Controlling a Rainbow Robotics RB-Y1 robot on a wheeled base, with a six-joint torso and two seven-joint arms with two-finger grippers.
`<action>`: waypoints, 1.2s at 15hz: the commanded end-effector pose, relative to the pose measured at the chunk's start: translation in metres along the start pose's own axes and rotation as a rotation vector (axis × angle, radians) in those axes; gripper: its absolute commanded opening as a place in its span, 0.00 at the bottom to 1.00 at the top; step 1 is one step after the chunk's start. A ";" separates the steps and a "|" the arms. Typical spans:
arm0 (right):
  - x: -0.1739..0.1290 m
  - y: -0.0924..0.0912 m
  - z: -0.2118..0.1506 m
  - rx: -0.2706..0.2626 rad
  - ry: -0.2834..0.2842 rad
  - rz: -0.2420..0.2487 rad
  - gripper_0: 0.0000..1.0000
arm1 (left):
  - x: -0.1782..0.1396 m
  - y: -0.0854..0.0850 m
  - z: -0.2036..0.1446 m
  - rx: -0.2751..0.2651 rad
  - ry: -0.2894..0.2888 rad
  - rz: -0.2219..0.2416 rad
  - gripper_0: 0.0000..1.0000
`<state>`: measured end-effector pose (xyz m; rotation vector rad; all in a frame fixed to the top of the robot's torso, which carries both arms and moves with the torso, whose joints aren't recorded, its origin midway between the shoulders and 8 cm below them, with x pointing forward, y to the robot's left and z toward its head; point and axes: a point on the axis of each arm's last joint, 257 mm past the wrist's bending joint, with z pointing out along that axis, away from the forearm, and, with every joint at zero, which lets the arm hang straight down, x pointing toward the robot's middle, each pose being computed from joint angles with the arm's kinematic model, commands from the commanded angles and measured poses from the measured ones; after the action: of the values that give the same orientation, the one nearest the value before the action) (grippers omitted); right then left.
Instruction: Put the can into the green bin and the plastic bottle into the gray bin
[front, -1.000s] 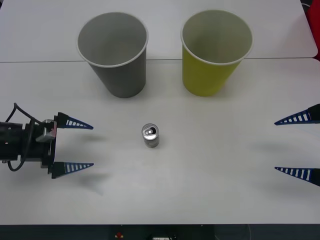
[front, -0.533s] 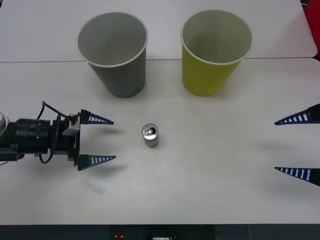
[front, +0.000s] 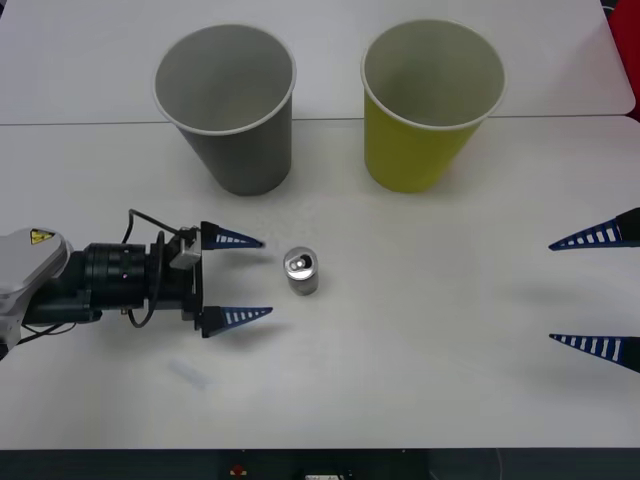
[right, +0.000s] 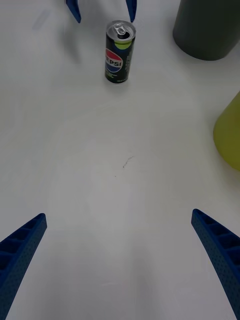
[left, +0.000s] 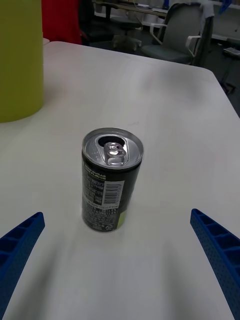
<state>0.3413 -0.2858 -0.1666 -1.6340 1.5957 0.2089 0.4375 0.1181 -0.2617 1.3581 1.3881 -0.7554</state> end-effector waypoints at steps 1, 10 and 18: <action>0.000 0.000 0.000 0.000 0.000 0.000 1.00 | -0.003 -0.003 0.018 0.000 -0.015 -0.005 1.00; 0.000 0.000 0.000 0.000 0.000 0.000 1.00 | -0.010 0.003 0.075 -0.053 -0.010 0.018 1.00; 0.000 0.000 0.000 0.000 0.000 0.000 1.00 | -0.004 0.009 0.082 -0.074 0.018 0.036 0.00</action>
<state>0.3413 -0.2858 -0.1666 -1.6340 1.5957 0.2089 0.4633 0.0420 -0.2795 1.3287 1.3890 -0.6684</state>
